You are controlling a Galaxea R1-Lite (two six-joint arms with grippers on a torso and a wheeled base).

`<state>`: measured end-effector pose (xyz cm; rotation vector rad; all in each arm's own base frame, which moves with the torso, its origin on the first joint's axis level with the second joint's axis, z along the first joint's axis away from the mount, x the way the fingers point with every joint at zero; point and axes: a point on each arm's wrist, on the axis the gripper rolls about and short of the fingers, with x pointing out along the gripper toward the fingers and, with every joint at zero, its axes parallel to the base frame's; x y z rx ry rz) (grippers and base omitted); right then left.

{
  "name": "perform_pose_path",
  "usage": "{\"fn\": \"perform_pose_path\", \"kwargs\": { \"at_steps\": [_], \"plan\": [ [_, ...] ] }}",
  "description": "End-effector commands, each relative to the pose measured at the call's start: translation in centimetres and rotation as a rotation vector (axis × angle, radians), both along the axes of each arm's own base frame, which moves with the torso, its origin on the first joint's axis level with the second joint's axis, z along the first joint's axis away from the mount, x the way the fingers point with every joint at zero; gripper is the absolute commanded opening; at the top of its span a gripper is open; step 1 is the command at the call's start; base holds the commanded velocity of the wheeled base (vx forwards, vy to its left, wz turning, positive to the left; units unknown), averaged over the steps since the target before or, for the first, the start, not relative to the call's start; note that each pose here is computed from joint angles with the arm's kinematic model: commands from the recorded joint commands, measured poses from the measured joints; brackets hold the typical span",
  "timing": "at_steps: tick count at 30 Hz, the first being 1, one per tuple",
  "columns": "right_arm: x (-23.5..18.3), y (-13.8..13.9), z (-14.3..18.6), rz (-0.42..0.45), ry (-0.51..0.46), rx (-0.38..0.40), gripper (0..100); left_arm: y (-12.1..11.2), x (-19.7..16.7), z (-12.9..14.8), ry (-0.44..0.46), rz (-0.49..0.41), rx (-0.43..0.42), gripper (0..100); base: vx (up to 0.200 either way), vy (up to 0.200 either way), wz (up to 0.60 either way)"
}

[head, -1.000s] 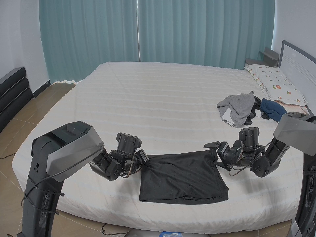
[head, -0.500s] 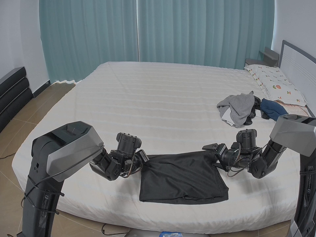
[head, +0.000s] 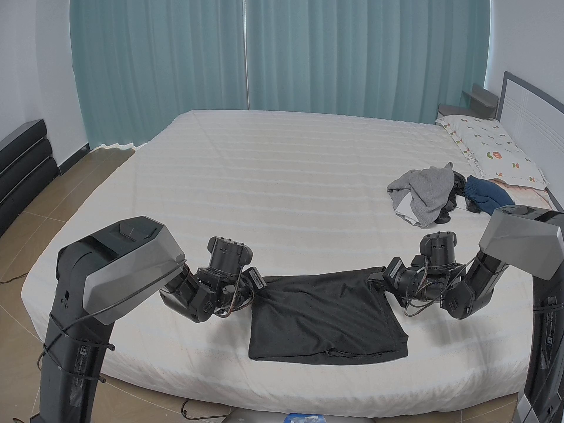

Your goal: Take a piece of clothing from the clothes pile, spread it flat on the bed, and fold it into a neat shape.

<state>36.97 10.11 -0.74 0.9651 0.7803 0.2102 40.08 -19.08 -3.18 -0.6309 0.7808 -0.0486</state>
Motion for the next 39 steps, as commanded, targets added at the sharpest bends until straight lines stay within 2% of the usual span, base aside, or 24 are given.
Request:
{"fn": "perform_pose_path", "kwargs": {
  "at_steps": [1, 17, 27, 37, 39],
  "plan": [
    [-0.1, -0.2, 0.2, -0.005, 0.0, 0.0, 0, 0.0, 0.0, 0.0, 0.0, 0.001, 0.001, 0, 0.0, 0.0, 0.0],
    [-0.6, -2.3, 1.7, -0.054, -0.016, 0.007, 0, 0.0, 0.0, 0.0, 0.0, 0.001, 0.001, 0, 0.0, 0.0, 0.0],
    [-0.6, -2.4, 2.5, -0.055, -0.037, 0.009, 0, 0.0, 0.0, 0.0, 0.0, 0.001, 0.001, 0, 0.0, 0.0, 0.0],
    [-0.7, -3.0, 2.4, -0.049, -0.046, -0.029, 0, 0.0, 0.0, 0.0, 0.0, 0.001, 0.001, 0, 0.0, 0.0, 0.0],
    [-0.9, -3.1, 1.9, -0.028, -0.052, -0.068, 0, 0.0, 0.0, 0.0, 0.0, 0.001, 0.001, 0, 0.0, 0.0, 0.0]
  ]
}}
